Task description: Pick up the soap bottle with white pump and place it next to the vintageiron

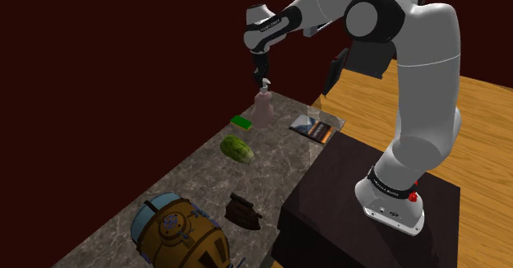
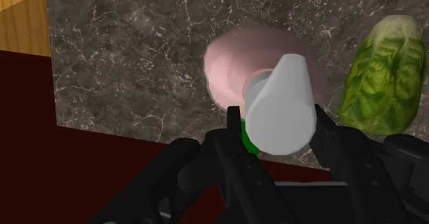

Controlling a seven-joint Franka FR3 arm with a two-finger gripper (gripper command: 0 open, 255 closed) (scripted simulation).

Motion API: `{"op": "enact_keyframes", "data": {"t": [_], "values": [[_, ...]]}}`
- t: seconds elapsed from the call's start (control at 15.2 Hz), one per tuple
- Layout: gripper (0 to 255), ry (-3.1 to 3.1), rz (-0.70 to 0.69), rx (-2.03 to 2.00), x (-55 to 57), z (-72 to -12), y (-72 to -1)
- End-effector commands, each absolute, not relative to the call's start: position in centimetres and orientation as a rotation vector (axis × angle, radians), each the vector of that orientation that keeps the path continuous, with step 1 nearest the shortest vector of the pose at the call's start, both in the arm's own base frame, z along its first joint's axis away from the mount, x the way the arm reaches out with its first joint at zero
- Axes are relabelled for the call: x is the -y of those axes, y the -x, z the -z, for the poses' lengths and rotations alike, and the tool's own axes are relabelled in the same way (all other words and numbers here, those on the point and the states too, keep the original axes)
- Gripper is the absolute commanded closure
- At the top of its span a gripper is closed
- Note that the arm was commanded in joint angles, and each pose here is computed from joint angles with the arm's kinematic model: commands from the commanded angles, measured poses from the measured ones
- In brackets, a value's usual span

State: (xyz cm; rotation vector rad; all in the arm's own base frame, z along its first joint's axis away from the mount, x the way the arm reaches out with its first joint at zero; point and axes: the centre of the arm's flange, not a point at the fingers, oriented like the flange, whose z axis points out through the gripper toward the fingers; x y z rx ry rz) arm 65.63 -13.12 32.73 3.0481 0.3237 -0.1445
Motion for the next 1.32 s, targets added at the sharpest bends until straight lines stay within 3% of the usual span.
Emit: {"op": "enact_keyframes", "data": {"t": [0.0, 1.25], "values": [[255, -3.048, 0.143, -0.324, 13.2, -33.9, -65.6], [255, -3.048, 0.143, -0.324, 13.2, -43.9, -65.6]]}}
